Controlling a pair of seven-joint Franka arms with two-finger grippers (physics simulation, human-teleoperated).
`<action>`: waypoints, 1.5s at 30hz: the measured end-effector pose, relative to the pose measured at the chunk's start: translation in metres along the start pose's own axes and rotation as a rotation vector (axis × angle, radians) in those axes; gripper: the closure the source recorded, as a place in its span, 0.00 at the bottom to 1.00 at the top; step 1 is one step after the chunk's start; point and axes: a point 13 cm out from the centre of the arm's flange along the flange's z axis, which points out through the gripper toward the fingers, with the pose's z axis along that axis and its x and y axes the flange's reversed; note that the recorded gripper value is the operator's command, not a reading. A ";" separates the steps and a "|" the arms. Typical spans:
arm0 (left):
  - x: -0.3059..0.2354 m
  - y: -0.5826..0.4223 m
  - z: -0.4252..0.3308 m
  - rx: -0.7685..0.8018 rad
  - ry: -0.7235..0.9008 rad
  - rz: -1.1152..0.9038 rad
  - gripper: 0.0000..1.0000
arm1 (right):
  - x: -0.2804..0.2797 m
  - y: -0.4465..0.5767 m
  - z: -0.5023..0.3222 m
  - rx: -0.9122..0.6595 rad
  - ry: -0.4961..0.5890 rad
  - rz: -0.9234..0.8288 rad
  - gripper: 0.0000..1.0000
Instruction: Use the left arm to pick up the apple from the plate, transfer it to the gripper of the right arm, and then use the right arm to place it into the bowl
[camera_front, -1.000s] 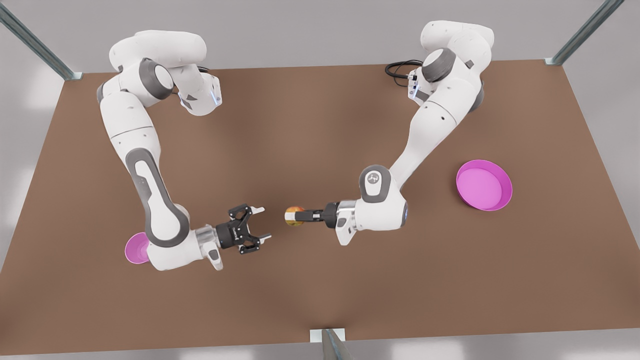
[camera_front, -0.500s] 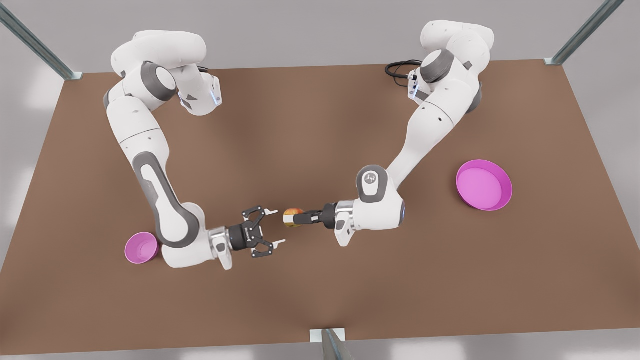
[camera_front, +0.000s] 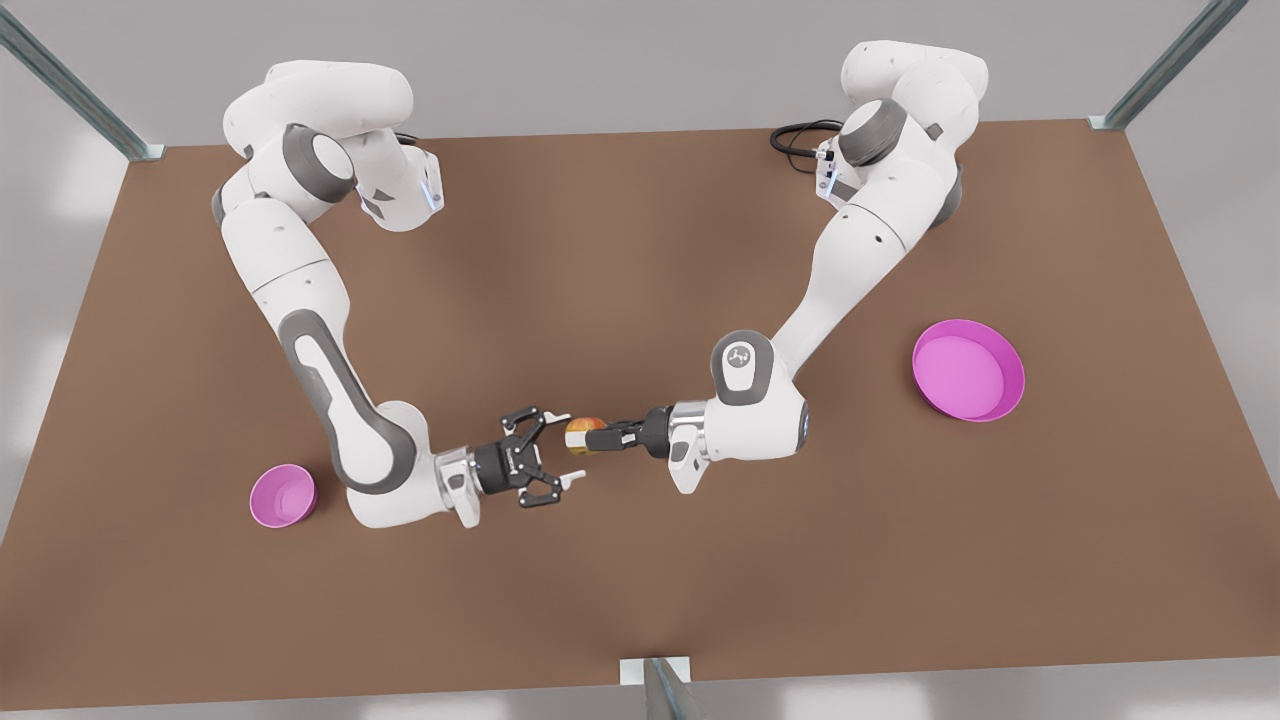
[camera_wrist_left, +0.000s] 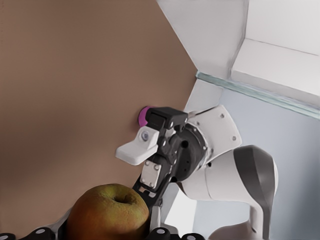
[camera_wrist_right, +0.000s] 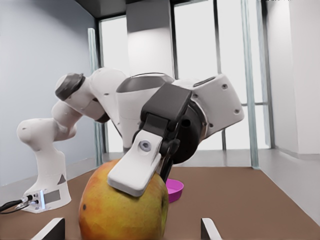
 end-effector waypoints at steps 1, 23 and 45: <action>0.000 0.001 0.001 -0.001 0.001 -0.003 0.40 | 0.000 0.000 0.000 -0.001 -0.002 -0.007 0.00; 0.002 -0.002 0.007 0.003 -0.016 -0.019 0.39 | -0.001 0.007 0.036 -0.014 -0.059 -0.073 0.01; 0.000 0.003 0.009 -0.002 -0.019 -0.023 0.37 | -0.003 0.003 0.036 -0.004 -0.052 -0.104 0.51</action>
